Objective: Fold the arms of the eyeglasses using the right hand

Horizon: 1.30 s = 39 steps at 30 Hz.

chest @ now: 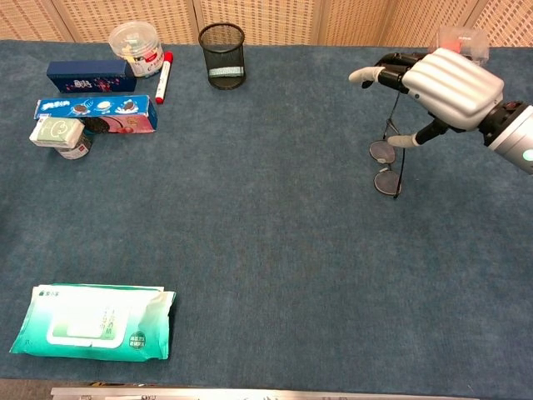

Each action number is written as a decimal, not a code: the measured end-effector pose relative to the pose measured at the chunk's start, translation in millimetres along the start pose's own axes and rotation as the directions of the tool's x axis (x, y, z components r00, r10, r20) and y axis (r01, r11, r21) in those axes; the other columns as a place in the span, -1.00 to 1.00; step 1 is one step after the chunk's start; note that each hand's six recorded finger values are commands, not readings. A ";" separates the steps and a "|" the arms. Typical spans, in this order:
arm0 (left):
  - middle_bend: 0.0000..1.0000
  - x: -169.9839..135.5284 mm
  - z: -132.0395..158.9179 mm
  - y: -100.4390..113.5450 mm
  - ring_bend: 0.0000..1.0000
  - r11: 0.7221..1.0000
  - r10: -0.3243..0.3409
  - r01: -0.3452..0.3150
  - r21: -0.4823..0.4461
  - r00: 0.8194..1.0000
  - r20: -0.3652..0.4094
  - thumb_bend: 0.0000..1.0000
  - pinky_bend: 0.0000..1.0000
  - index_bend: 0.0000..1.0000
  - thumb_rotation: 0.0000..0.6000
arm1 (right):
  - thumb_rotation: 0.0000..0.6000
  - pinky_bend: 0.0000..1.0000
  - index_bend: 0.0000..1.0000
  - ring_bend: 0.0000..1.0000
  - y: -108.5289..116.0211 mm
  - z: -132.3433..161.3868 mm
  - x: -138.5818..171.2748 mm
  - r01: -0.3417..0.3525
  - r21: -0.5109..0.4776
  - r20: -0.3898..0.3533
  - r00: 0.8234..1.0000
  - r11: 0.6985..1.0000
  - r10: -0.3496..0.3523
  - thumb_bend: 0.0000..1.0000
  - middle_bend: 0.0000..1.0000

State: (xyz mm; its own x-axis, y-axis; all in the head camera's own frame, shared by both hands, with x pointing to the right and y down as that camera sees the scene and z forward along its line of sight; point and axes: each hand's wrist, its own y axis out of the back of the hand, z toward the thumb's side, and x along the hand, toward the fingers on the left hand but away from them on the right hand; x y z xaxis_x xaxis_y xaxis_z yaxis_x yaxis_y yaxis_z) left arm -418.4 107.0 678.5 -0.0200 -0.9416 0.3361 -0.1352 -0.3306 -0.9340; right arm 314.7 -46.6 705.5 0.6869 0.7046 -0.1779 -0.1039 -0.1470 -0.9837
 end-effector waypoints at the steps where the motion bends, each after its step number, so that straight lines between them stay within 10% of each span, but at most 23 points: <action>1: -0.44 0.0 0.1 0.1 -0.48 1.000 0.000 0.000 0.000 1.000 0.000 -0.65 -0.11 -0.16 1.00 | 1.00 -0.33 -0.63 -0.64 1.7 -0.5 -0.1 0.010 0.017 -0.010 1.000 1.000 -0.010 -0.69 -0.41; 18: -0.44 0.0 -0.8 -2.5 -0.48 1.000 -0.009 0.009 -0.001 1.000 -0.005 -0.65 -0.11 -0.16 1.00 | 1.00 -0.33 -0.63 -0.65 5.3 3.4 -2.8 0.106 0.139 -0.143 0.986 0.985 -0.086 -0.68 -0.41; 39: -0.44 -0.9 -0.8 -2.8 -0.48 1.000 -0.012 0.012 0.000 1.000 -0.008 -0.65 -0.10 -0.16 1.00 | 1.00 -0.33 -0.63 -0.64 -19.6 -8.5 -1.7 0.021 0.166 -0.096 0.995 0.986 -0.006 -0.67 -0.41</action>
State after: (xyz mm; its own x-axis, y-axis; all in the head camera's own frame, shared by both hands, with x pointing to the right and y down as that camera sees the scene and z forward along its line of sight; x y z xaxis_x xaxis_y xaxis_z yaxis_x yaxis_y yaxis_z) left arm -418.7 108.9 680.9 -0.0261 -0.9371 0.3482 -0.1353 -0.3418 -0.9300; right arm 321.6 -50.9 725.4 0.7532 0.6357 -0.1690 -0.2072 -0.0146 -0.9782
